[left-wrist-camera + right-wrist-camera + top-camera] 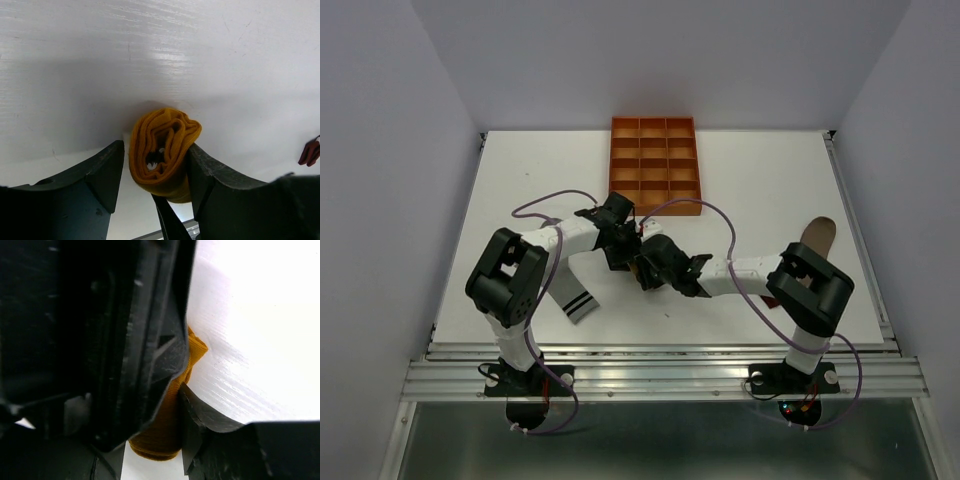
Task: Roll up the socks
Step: Pick up the sock at the center of the board.
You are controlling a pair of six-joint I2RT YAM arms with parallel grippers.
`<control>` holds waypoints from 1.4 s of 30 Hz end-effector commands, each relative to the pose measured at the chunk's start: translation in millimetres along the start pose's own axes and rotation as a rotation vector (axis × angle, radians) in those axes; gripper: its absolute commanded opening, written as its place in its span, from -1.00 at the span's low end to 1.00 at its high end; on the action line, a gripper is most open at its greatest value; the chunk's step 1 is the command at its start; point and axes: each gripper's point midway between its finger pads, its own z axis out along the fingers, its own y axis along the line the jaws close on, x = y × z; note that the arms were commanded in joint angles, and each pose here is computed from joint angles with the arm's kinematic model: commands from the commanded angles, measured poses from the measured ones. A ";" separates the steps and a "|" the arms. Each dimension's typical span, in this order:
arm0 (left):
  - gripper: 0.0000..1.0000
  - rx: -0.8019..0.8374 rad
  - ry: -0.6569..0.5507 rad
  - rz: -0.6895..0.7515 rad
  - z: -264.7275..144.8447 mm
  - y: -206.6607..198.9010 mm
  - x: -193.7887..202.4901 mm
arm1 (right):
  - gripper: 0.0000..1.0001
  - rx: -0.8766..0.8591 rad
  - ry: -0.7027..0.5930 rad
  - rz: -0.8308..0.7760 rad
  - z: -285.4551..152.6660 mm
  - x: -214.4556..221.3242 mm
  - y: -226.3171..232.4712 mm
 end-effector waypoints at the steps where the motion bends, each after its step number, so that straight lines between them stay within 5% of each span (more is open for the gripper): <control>1: 0.24 -0.032 -0.029 -0.010 -14.6 7.5 -8.3 | -0.99 0.127 0.209 0.021 -12.2 68.0 -40.3; 8: 0.55 0.095 -0.099 0.004 -27.6 -27.7 -38.4 | -0.99 0.078 0.100 0.025 -22.6 41.6 -33.2; 20: 0.57 0.150 -0.184 0.039 -47.3 -48.0 -64.2 | -0.99 0.094 0.049 0.045 -29.0 26.3 -37.8; 31: 0.55 0.050 -0.369 -0.005 -87.0 -15.2 -135.5 | -0.99 0.117 -0.185 0.096 -60.9 -83.3 -94.0; 42: 0.45 0.042 -0.463 0.132 -83.2 -9.3 -220.1 | -0.99 0.170 -0.411 0.083 -87.7 -183.1 -155.5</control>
